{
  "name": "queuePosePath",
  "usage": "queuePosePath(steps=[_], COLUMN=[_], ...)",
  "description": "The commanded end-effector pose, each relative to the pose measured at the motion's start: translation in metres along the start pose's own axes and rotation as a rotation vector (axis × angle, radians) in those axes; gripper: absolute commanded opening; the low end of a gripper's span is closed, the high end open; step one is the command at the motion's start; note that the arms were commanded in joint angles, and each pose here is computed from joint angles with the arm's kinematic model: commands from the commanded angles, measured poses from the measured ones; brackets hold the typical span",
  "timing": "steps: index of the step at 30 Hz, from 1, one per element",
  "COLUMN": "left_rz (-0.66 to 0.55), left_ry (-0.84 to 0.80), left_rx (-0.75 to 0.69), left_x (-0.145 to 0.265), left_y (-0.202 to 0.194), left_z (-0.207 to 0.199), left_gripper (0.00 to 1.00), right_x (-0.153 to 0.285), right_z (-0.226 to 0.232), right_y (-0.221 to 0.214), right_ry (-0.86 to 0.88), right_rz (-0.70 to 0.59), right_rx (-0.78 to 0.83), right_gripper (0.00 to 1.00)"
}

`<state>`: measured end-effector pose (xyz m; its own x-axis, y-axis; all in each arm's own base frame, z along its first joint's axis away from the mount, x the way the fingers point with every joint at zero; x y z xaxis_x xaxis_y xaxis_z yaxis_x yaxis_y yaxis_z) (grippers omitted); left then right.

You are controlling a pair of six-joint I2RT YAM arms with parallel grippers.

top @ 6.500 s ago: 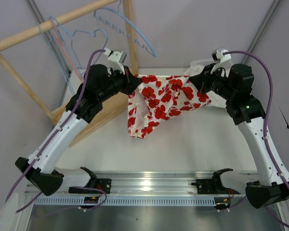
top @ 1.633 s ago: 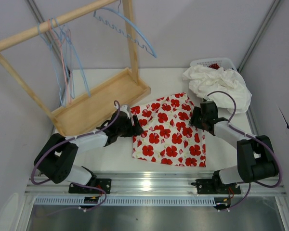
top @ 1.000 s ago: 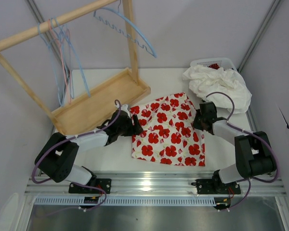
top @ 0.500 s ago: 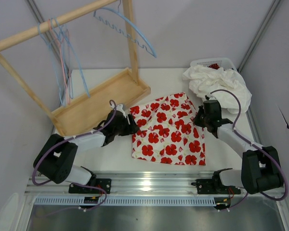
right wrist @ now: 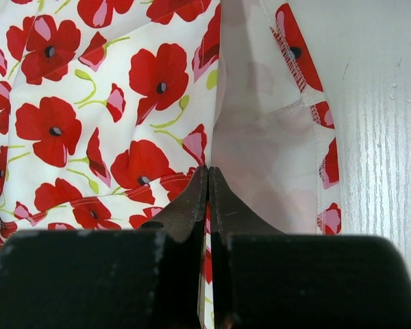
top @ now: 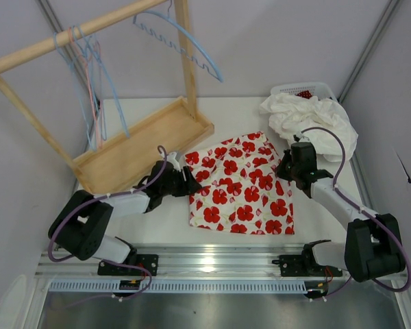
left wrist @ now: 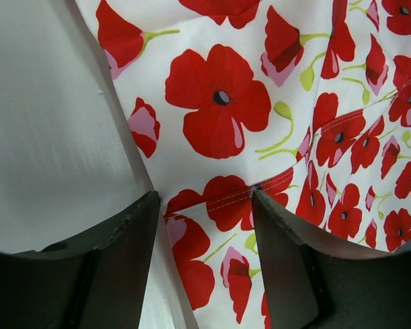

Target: Place the skirt on the hanger

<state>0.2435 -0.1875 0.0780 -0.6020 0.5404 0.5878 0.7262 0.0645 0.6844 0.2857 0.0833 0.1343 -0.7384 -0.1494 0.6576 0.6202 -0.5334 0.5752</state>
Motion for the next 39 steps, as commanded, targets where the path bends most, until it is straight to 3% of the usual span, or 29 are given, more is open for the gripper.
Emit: queuePosePath(steps=[1,9,12,16,22,29,39], left_rz=[-0.018,-0.008,-0.007,-0.049,-0.117,-0.301,-0.564], left_ry=[-0.010,-0.003,-0.013,-0.046,0.003,0.021,-0.082], left_rx=[0.004,0.020,0.024,0.013,-0.026,-0.125,-0.274], left_x=[-0.003,-0.003,-0.004,-0.002,0.012,0.067,0.171], left_y=[0.001,-0.005,-0.007,0.002,0.023,0.081,0.158], left_z=[0.001,0.003,0.003,-0.003,-0.005,-0.029,-0.084], left_gripper=[0.63,0.67,0.63,0.45,0.01,0.00,0.00], right_x=[0.006,0.007,0.008,0.009,0.015,0.043,0.148], right_z=[0.005,0.004,0.005,0.004,0.003,0.026,0.096], right_y=[0.008,0.008,0.009,0.010,0.011,0.037,0.104], right_ry=[0.018,0.007,0.009,0.004,-0.011,0.040,0.339], right_rz=[-0.035,-0.032,-0.032,-0.037,-0.044,-0.094,-0.291], right_rx=[-0.011,-0.007,-0.003,-0.001,-0.005,0.007,0.019], right_gripper=[0.00,0.00,0.00,0.00,0.00,0.00,0.00])
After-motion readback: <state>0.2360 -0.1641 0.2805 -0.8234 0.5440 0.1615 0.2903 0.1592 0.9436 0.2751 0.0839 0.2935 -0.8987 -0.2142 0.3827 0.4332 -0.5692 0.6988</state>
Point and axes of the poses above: each gripper's point midway between its finger pads, its own x axis back along the fingers, its own z axis along the line the jaws close on, y = z × x, the point moved 6 cm from there along x, back along the fingers, and after that the axes turned 12 degrees about -x, right-handed, at the moved point
